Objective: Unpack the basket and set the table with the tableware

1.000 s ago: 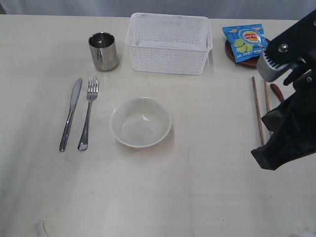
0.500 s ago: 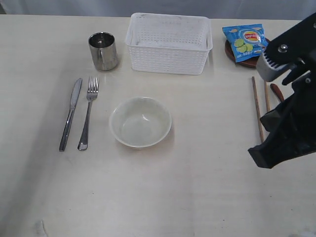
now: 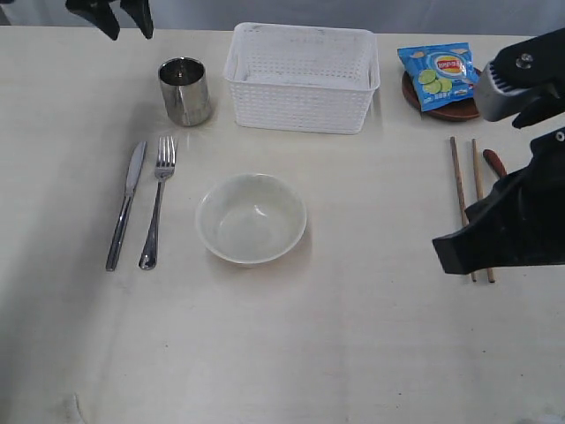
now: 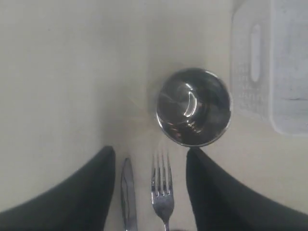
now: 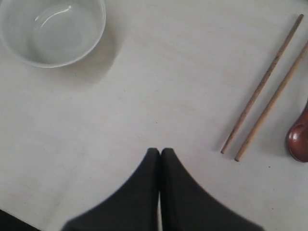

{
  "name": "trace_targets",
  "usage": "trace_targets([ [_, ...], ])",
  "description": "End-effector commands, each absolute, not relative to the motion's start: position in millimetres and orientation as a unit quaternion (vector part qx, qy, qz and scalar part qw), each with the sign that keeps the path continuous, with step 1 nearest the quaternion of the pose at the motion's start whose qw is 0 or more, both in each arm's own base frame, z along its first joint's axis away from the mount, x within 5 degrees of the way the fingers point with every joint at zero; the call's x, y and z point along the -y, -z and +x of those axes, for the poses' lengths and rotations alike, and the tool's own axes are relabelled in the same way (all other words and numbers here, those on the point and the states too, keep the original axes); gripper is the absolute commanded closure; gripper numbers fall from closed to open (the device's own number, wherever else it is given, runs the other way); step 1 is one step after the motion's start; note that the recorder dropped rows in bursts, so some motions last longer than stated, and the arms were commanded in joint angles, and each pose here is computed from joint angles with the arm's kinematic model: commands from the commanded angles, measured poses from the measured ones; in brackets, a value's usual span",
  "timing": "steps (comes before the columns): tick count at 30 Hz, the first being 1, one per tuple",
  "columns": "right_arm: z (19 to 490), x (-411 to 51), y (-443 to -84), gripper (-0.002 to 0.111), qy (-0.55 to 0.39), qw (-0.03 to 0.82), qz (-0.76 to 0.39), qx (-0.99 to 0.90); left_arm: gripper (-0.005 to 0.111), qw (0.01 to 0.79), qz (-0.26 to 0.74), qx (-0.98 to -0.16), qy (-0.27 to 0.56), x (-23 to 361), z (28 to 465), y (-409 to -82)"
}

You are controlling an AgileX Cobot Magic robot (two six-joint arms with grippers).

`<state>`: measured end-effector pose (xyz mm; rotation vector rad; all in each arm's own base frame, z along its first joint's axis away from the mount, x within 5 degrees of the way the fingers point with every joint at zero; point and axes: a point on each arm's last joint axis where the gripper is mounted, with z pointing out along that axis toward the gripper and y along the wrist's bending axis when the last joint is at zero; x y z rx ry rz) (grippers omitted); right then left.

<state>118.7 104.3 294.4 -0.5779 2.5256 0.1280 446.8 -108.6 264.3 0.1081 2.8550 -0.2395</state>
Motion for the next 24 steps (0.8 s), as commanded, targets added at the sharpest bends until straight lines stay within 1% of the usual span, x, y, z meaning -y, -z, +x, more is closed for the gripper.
trace_targets([
  [1, 119.3, -103.2, -295.5, 0.109, -0.052, 0.279, -0.206, -0.936, 0.062, 0.111, 0.037, -0.99, 0.076, 112.4, 453.6, -240.5],
  [3, 119.3, -103.2, -295.5, 0.109, -0.052, 0.279, -0.206, -0.936, 0.062, 0.103, 0.036, -0.991, 0.079, 113.6, 455.2, -233.4],
  [7, 119.3, -103.3, -295.6, 0.109, -0.054, 0.279, -0.2, -0.938, 0.062, 0.104, 0.035, -0.987, 0.115, 120.4, 457.9, -228.9],
  [17, 119.3, -103.3, -295.6, 0.109, -0.054, 0.279, -0.199, -0.938, 0.062, 0.091, 0.03, -0.989, 0.113, 122.4, 465.6, -202.2],
  [20, 119.2, -103.2, -295.5, 0.109, -0.054, 0.278, -0.198, -0.938, 0.062, 0.103, 0.029, -0.988, 0.115, 122.7, 468.1, -202.2],
  [22, 119.2, -103.2, -295.5, 0.109, -0.054, 0.278, -0.196, -0.939, 0.064, 0.114, 0.028, -0.986, 0.116, 123.0, 470.0, -203.0],
  [24, 119.2, -103.2, -295.5, 0.109, -0.054, 0.278, -0.196, -0.939, 0.068, 0.121, 0.027, -0.985, 0.118, 123.3, 471.3, -203.4],
])
